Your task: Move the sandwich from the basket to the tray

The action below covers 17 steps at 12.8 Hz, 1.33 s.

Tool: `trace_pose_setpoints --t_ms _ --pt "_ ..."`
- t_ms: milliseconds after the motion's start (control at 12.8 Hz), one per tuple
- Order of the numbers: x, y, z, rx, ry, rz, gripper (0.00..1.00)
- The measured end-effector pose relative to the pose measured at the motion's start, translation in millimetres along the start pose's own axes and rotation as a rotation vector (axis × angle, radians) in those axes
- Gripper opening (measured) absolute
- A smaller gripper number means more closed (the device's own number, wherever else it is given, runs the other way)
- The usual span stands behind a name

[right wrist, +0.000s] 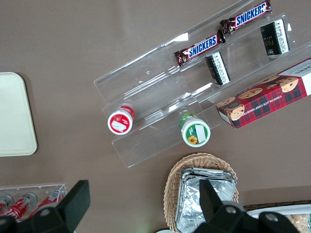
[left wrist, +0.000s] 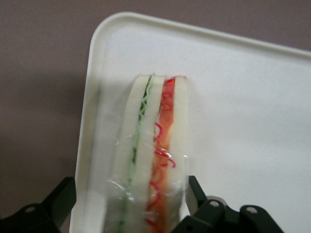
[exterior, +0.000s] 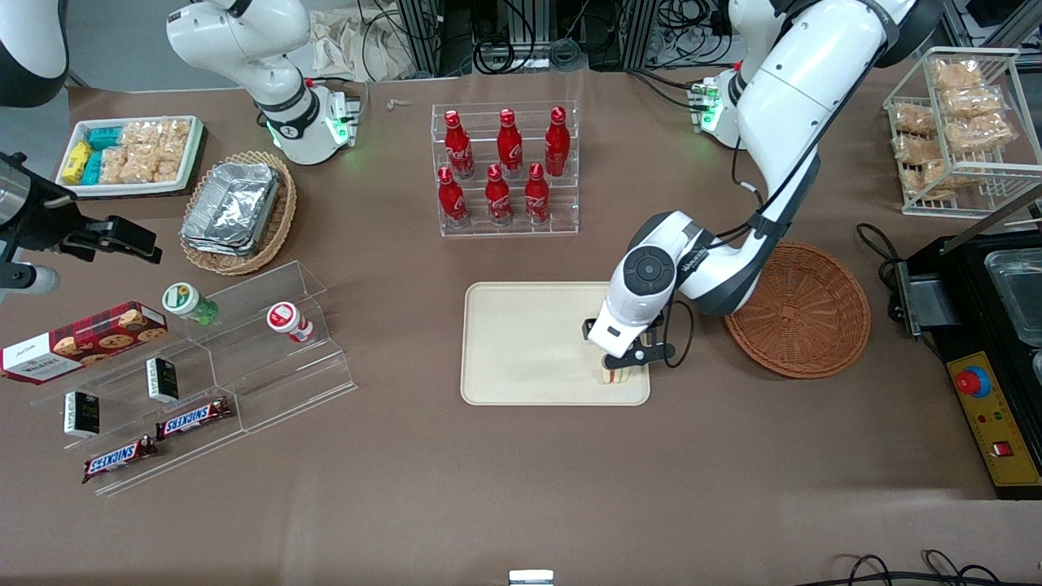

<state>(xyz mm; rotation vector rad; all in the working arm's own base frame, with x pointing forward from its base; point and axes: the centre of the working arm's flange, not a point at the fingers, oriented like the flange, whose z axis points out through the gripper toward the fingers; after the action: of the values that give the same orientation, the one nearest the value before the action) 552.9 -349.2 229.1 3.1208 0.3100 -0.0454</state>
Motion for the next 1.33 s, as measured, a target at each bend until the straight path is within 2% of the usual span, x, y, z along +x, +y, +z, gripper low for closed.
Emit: trace_pose_setpoints --t_ms 78,314,392,627,784,941,1176,1333 --pt "5 1 -13 0.004 0.010 -0.011 1.00" --pt "20 -10 -79 0.099 0.007 -0.045 1.00" --pt "26 -19 -102 0.111 0.015 -0.054 1.00" --pt "46 -61 -167 0.073 0.024 0.008 1.00" --pt "54 -110 -204 0.070 0.009 0.059 1.00" --pt "55 -159 -230 0.055 0.013 0.113 1.00" --pt "48 -235 -256 0.063 0.015 0.208 1.00" --pt "42 -286 -272 0.070 -0.020 0.287 1.00"
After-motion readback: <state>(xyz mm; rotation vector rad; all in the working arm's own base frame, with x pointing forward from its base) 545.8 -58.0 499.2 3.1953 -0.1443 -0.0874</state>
